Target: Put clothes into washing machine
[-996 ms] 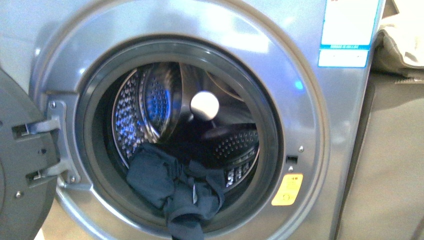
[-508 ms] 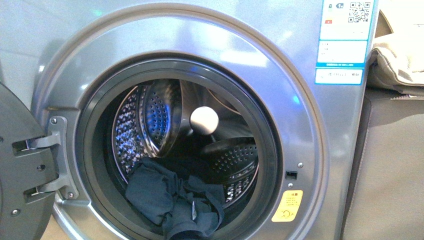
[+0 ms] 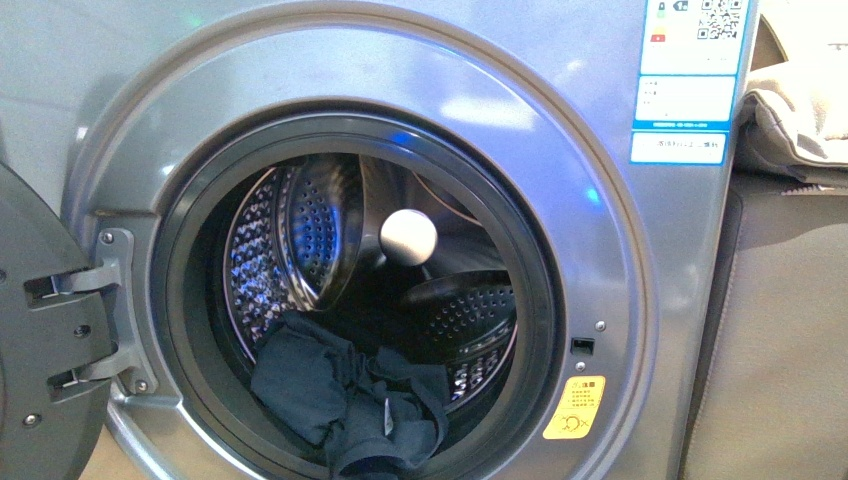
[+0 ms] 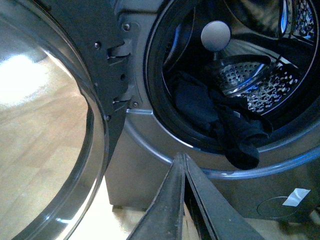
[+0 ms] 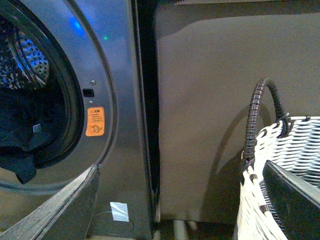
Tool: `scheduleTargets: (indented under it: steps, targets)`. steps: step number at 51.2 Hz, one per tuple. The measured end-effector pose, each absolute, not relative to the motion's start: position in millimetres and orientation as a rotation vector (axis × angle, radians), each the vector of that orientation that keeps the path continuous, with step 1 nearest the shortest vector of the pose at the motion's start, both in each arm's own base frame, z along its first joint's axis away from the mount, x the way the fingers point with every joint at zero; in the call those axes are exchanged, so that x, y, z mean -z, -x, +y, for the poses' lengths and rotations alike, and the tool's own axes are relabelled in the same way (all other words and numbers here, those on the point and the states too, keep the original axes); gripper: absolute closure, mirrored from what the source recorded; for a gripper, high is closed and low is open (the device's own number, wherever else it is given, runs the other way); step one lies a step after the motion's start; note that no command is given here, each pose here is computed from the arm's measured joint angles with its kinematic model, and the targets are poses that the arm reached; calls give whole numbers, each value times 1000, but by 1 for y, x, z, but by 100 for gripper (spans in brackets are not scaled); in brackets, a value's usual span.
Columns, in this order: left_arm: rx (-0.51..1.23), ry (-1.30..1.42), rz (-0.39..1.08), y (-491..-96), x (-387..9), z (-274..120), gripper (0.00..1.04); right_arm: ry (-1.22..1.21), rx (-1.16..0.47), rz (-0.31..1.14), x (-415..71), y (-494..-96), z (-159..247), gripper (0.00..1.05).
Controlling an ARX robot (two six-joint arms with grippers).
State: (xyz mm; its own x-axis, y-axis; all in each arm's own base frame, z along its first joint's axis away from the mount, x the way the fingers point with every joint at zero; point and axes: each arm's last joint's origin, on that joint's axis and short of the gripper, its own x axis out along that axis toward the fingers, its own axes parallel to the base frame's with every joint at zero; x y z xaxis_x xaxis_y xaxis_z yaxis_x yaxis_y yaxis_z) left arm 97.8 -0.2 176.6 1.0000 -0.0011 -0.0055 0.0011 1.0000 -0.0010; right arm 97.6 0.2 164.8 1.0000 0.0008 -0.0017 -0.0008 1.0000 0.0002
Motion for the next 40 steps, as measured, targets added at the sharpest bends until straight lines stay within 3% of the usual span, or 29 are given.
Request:
scheduleTargets:
  steps: [13, 28, 35, 40]
  targets:
    - [0, 2, -2, -97, -166, 0, 100, 0, 0, 2, -165, -98, 0, 8]
    - [0, 2, -1, -97, -166, 0, 43, 0, -1, 2, -165, -98, 0, 8]
    - [0, 1, -1, -97, -166, 0, 7, 0, -1, 2, -165, -98, 0, 8]
    - [0, 1, -1, -97, -166, 0, 6, 0, -1, 2, -165, -98, 0, 8]
